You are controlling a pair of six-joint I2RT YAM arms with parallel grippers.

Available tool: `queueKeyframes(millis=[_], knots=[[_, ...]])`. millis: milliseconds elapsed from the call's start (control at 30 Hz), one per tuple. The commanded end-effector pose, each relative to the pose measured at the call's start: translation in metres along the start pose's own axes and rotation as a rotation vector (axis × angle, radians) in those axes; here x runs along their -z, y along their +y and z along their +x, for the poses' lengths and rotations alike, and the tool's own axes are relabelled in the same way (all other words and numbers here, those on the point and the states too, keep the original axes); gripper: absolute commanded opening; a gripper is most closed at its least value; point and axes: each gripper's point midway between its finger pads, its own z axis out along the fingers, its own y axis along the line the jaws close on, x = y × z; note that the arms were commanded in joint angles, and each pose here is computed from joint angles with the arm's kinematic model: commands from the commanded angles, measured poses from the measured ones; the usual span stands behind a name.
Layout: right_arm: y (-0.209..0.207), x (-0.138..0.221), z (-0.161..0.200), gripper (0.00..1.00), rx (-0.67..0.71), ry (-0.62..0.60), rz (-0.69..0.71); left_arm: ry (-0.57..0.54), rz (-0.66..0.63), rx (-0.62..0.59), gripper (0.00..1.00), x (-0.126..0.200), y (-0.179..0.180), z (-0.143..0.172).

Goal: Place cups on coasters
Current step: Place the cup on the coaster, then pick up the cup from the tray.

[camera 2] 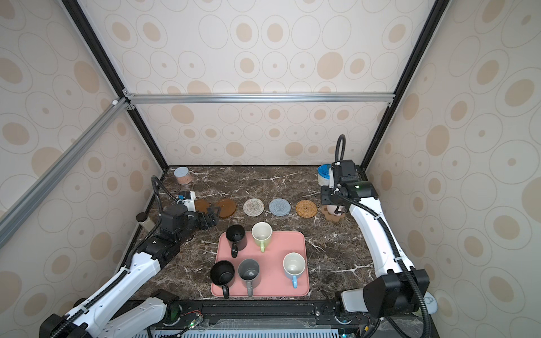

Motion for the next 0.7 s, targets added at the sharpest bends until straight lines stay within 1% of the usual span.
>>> queueKeyframes(millis=[0, 267, 667], knots=[[0.022, 0.012, 0.010, 0.51, -0.028, 0.032, -0.037, -0.046, 0.026, 0.020, 1.00, 0.003, -0.011, -0.019], [0.075, 0.018, 0.035, 0.51, 0.038, 0.100, -0.094, -0.039, 0.021, 0.034, 1.00, 0.003, -0.009, -0.015], [0.133, 0.004, 0.092, 0.51, 0.077, 0.250, -0.153, -0.020, 0.028, 0.052, 1.00, -0.001, -0.008, -0.007]])
